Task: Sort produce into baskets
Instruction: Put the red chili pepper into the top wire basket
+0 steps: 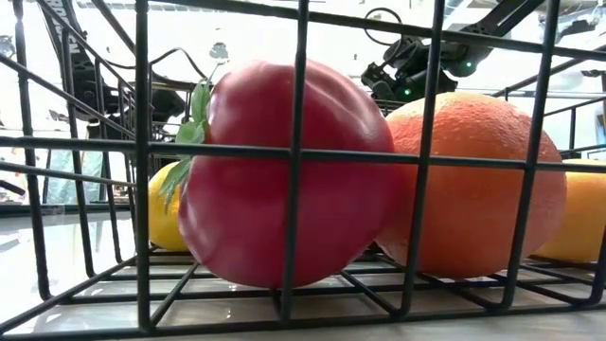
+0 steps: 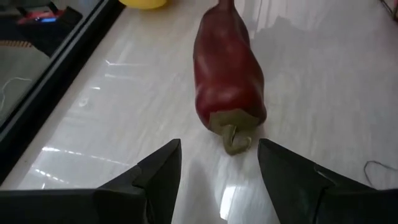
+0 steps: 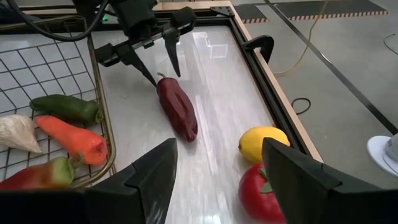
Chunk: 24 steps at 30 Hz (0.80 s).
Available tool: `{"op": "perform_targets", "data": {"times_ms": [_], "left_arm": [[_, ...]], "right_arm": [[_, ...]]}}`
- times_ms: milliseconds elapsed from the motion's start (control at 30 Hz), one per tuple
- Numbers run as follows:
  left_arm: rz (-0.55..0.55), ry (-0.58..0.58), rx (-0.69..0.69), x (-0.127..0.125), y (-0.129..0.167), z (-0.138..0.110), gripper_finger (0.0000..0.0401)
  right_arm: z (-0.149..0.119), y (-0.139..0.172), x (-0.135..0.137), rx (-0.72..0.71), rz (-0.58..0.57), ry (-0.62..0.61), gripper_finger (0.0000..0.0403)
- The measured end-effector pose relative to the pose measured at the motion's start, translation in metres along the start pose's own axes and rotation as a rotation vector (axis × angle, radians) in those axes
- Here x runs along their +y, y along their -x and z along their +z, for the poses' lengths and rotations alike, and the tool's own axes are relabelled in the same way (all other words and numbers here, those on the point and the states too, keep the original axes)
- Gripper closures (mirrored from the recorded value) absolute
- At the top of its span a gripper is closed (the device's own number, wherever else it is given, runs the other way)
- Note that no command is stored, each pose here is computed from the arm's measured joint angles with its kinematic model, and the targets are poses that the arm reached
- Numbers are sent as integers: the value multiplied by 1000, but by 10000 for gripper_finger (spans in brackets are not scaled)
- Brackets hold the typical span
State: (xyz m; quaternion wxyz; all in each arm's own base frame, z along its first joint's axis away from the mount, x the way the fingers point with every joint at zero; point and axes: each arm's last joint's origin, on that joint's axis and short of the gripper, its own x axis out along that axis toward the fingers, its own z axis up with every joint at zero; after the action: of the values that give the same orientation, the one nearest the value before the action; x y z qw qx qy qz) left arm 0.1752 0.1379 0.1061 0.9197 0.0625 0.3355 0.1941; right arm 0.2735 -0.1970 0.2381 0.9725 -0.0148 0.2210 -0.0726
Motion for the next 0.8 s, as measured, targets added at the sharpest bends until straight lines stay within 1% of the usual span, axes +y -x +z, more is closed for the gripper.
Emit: {"op": "perform_targets", "data": {"times_ms": [133, 200, 300, 533, 667, 800], "left_arm": [[0, -9, -9, 0, 0, 1, 203], [-5, -17, -11, 0, 0, 1, 213], [-9, -18, -12, 0, 0, 1, 240], [-54, -18, -33, -1, 0, 1, 318], [-64, -7, -36, -2, 0, 2, 349], [-73, -20, -40, -2, 0, 2, 379]], "right_arm": [[0, 0, 0, 0, 1, 0, 139], [0, 0, 0, 1, 1, 0, 139], [0, 0, 0, 1, 1, 0, 139], [0, 0, 0, 2, 1, -1, 139], [0, 0, 0, 3, 1, -1, 139], [0, 0, 0, 4, 2, -2, 139]]}}
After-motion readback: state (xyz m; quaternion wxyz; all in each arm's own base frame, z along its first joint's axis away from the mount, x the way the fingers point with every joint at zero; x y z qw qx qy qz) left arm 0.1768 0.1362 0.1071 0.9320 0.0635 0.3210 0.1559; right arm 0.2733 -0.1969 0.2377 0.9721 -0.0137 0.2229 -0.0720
